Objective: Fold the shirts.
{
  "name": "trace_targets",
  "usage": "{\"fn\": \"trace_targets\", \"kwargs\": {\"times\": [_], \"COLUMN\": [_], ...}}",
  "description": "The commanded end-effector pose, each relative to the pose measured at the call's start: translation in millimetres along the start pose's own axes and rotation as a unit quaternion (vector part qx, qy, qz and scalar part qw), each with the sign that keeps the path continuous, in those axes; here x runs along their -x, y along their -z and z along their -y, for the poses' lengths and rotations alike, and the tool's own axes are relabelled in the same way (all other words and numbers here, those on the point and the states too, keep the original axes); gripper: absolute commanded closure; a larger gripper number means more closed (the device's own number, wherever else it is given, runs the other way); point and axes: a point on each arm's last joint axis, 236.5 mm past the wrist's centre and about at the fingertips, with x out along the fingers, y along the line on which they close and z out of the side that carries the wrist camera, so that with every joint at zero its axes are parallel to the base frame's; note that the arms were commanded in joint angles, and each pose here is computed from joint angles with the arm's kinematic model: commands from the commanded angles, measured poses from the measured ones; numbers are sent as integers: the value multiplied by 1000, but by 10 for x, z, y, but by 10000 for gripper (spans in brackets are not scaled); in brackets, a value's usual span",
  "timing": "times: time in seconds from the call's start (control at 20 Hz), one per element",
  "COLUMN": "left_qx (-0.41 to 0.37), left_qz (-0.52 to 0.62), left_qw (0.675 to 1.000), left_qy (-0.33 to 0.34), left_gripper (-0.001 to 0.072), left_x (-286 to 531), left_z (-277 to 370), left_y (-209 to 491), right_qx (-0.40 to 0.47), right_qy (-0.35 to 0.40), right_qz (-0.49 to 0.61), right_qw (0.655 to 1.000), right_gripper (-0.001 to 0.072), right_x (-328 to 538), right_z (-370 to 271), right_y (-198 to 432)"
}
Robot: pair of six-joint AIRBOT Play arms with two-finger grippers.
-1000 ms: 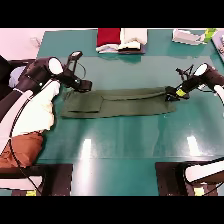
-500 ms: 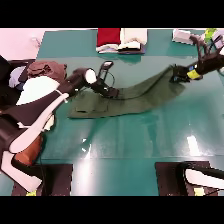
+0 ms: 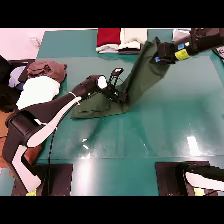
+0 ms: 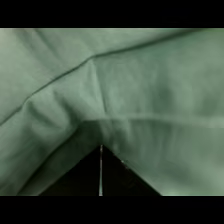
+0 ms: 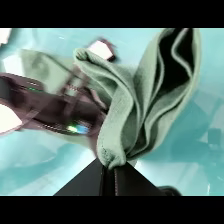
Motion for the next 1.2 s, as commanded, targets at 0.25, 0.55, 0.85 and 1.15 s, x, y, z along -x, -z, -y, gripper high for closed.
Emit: {"fn": "trace_targets", "kwargs": {"times": [0.25, 0.55, 0.85, 1.15], "left_qx": [25, 21, 31, 37], "left_qz": [53, 166, 250, 215], "left_qw": [996, 968, 934, 940], "left_qy": [-65, -189, -254, -263], "left_gripper": [684, 683, 683, 683], "left_x": [1013, 2875, 4065, 4077], "left_z": [-662, -1438, -1555, -1542], "left_y": [-448, -713, -597, -387], "right_qx": [5, 41, 74, 52], "right_qy": [-40, -112, -222, -209], "right_qz": [-8, -54, -83, -99], "right_qw": [999, 991, 969, 972], "right_gripper": [697, 696, 596, 391], "right_x": [-263, -1061, -2346, -2447], "right_z": [-395, -1187, -2246, -1819], "right_y": [-85, 202, 849, 690]}}
